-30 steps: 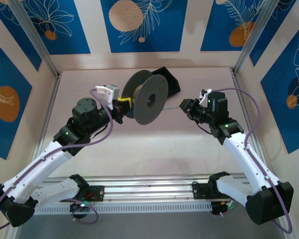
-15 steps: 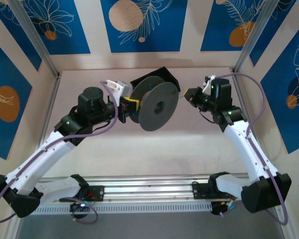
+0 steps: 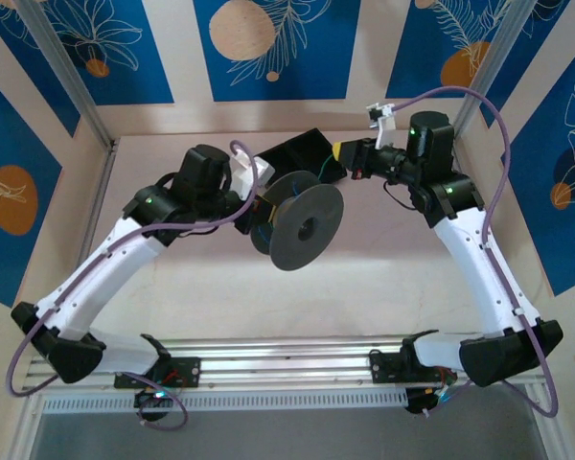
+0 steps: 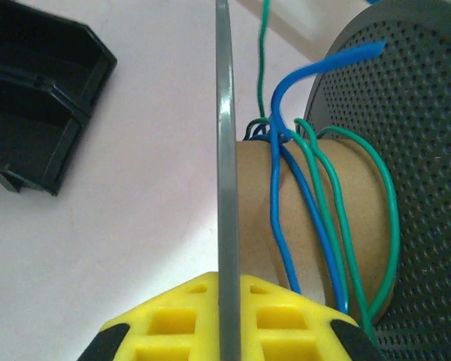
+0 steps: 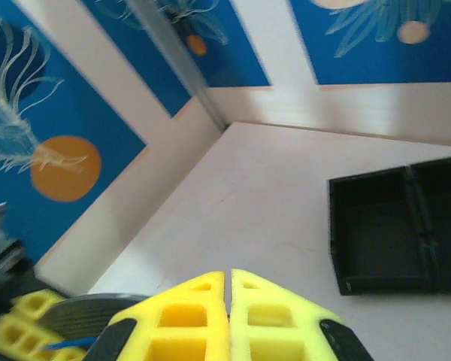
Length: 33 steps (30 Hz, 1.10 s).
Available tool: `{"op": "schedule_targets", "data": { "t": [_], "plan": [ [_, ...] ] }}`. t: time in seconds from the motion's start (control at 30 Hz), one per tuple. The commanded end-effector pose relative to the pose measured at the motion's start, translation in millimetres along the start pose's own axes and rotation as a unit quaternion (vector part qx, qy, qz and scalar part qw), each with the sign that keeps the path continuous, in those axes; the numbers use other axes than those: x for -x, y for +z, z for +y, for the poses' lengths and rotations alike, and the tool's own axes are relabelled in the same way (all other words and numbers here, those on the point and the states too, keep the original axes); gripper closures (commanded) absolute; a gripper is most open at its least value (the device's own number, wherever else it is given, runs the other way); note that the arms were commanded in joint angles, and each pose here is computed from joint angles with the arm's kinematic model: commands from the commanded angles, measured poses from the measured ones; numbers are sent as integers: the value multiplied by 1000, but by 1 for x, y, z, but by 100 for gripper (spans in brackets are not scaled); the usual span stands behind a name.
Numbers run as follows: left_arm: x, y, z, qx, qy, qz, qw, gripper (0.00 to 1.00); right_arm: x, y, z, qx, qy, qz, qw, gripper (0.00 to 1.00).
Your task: Wrap the cables
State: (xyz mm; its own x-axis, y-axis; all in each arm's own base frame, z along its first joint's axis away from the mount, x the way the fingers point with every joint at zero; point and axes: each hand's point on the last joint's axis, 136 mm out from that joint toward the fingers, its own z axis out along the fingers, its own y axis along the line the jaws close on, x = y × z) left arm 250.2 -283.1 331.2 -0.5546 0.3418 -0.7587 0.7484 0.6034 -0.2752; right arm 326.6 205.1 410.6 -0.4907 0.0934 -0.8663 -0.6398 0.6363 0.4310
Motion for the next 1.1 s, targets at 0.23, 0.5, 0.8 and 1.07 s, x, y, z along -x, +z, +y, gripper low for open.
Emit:
{"op": "schedule_targets", "data": {
  "t": [0.23,0.5,0.8,1.07],
  "plan": [
    [17,2,4,22,-14,19,999,100,-32,18,81,56,-223,58,971,100],
    [22,1,35,113,-55,10,992,100,-40,7,115,102,-269,16,958,100],
    [42,-14,73,218,-157,-80,960,100,-97,28,158,176,-219,27,959,100],
    [44,-37,91,268,-218,-147,927,100,-140,46,153,128,-193,22,973,100]
  ]
}}
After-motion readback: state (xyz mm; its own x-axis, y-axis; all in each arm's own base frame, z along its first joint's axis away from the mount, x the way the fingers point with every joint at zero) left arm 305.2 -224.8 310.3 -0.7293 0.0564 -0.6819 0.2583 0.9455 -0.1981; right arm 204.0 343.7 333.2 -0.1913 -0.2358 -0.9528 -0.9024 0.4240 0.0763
